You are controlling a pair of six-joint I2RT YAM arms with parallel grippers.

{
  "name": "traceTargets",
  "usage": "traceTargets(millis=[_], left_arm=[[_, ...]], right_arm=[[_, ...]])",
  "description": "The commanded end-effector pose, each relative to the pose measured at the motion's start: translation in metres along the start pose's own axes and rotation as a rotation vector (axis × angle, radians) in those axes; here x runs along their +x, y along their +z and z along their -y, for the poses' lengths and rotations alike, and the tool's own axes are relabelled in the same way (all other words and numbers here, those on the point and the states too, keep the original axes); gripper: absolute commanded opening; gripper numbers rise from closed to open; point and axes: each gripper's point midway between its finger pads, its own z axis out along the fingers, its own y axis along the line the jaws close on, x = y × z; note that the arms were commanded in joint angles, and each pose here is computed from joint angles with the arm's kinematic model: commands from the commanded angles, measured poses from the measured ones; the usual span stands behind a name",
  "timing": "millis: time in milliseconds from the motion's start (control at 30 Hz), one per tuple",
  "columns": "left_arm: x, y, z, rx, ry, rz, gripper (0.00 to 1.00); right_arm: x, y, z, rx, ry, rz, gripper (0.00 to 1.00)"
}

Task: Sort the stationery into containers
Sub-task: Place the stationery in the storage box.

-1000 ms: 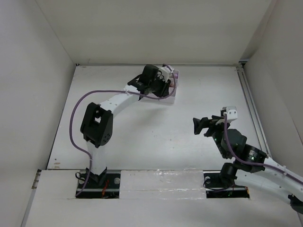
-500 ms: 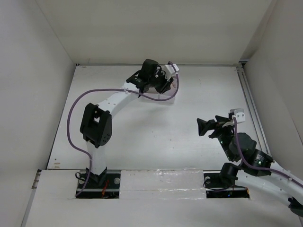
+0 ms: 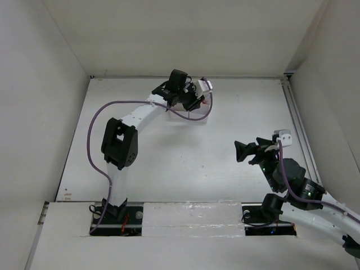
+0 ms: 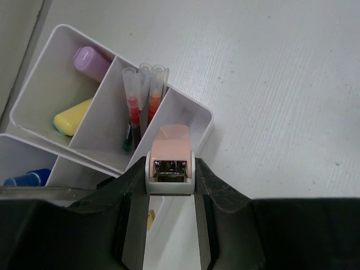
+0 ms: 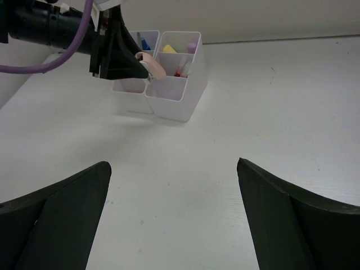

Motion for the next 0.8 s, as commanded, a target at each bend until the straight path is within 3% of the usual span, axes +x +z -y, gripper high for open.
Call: traceTargets(millis=[0,767], left_arm=[[-0.019,-0.003,0.000,0.033,0.067,0.043,0.00],[0.005,0.024,-0.012,0.067,0.095,0.024,0.00]], right_arm=[[-0.003,-0.001,0.003,0.002,-0.001,0.016,1.00],[-0.003,-0.003,0.005,0.002,-0.019,0.016,1.00]])
